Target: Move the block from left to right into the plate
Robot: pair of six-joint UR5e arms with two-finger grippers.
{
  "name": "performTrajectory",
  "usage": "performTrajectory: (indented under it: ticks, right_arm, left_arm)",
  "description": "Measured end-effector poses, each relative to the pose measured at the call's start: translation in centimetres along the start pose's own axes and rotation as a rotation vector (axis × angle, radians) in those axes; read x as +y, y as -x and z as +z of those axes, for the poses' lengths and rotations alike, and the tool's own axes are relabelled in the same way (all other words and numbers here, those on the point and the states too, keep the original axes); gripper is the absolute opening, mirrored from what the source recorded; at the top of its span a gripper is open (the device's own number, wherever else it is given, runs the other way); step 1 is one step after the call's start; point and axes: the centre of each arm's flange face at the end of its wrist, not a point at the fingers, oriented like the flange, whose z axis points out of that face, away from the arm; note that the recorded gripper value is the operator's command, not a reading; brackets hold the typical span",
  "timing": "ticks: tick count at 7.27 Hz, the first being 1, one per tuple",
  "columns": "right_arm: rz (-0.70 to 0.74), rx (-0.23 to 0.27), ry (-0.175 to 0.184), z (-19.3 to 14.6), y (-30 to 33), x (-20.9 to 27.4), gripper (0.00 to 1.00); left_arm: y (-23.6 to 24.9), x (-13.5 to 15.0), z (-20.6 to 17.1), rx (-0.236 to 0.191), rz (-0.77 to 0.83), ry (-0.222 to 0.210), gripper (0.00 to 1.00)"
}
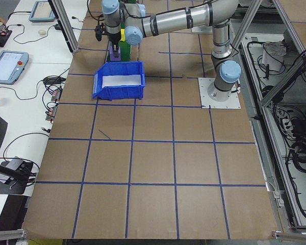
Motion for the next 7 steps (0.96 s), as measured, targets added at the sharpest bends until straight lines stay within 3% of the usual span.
performTrajectory:
  ticks: [2,3,5,7]
  right_arm:
    - [0.009,-0.023,-0.002,2.0,-0.2,-1.0,1.0]
    - [0.019,-0.034,0.001,2.8,-0.3,-1.3,1.0]
    - [0.034,-0.042,0.003,3.5,-0.4,-1.4,1.0]
    - [0.036,-0.043,0.005,3.8,-0.5,-1.2,1.0]
  left_arm:
    - [-6.5,2.8,1.2,-0.001,0.091,0.023,0.27]
    - [-7.5,3.0,3.2,-0.014,0.106,0.032,0.27]
    - [-7.9,1.1,8.7,-0.036,0.096,0.006,0.27]
    - [-8.1,0.4,10.7,-0.038,0.091,-0.009,0.27]
